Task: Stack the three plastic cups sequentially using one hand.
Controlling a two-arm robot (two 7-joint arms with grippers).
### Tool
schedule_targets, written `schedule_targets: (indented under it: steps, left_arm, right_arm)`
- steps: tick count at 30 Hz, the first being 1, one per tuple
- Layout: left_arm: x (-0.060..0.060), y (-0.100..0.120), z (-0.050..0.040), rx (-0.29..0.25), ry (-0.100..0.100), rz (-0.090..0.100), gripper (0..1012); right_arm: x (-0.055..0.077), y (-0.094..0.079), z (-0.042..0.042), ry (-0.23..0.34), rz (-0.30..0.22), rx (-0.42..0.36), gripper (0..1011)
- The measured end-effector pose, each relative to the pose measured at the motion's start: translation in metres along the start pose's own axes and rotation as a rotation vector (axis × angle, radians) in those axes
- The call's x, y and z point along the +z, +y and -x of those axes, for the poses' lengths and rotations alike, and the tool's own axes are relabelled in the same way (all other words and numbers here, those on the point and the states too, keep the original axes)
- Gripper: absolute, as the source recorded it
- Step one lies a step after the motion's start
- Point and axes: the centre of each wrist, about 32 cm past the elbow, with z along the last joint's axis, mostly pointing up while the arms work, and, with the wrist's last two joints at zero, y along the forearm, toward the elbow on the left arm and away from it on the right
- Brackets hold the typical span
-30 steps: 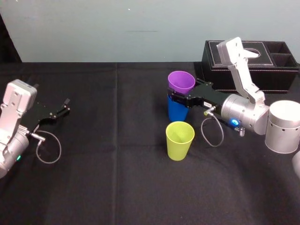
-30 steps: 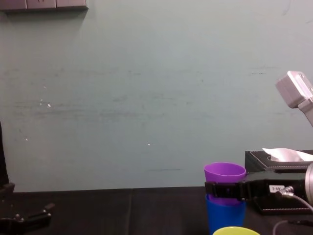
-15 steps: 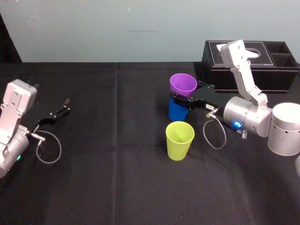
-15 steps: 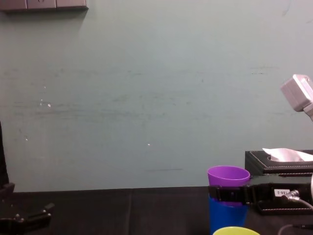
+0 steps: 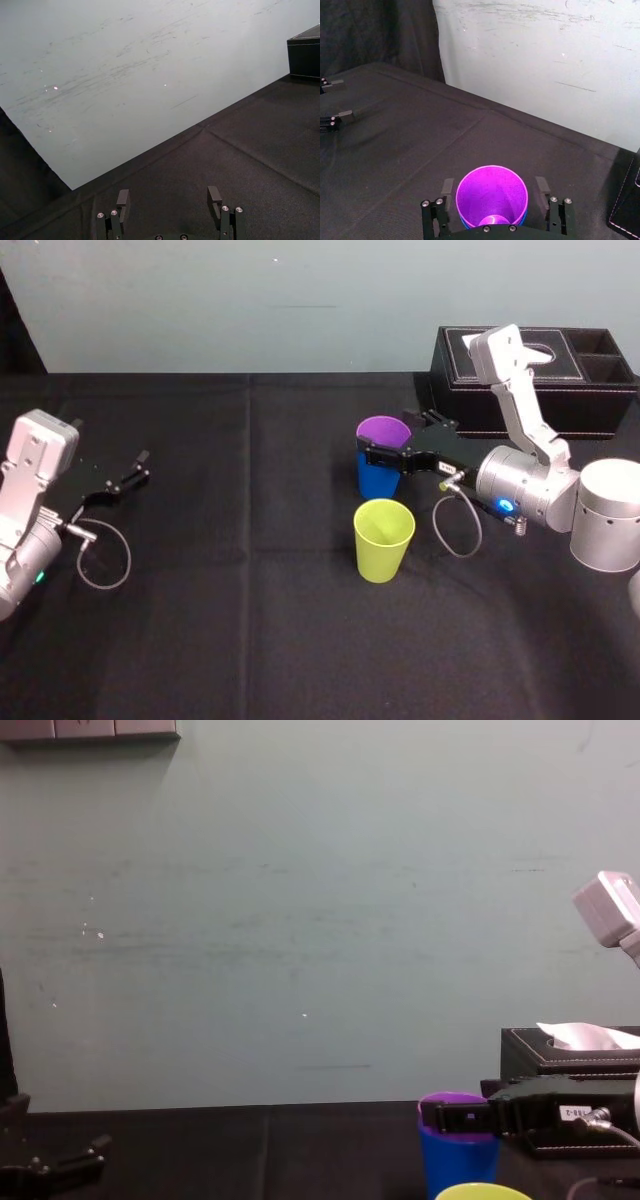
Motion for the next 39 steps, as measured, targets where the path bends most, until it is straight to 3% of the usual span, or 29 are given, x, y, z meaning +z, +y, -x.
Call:
schedule_targets:
  steps: [12, 23, 30, 34, 39]
  left_arm:
    - [0.0, 0.0, 0.0, 0.0, 0.0, 0.0, 1011]
    - [0.0, 0.0, 0.0, 0.0, 0.0, 0.0, 1011]
    - [0.0, 0.0, 0.0, 0.0, 0.0, 0.0, 1011]
    - [0.0, 0.0, 0.0, 0.0, 0.0, 0.0, 1011]
    - [0.0, 0.0, 0.0, 0.0, 0.0, 0.0, 1011]
  right_arm:
    - [0.0, 0.0, 0.0002, 0.0, -0.001, -0.001, 1003]
    - [0.008, -0.021, -0.0021, -0.005, -0.061, 0.022, 1003]
    - [0.005, -0.051, -0.0092, -0.009, -0.051, 0.042, 1003]
    - [-0.007, -0.079, -0.0182, -0.015, -0.044, 0.051, 1003]
    - [-0.025, -0.106, -0.0212, -0.057, -0.038, 0.068, 1003]
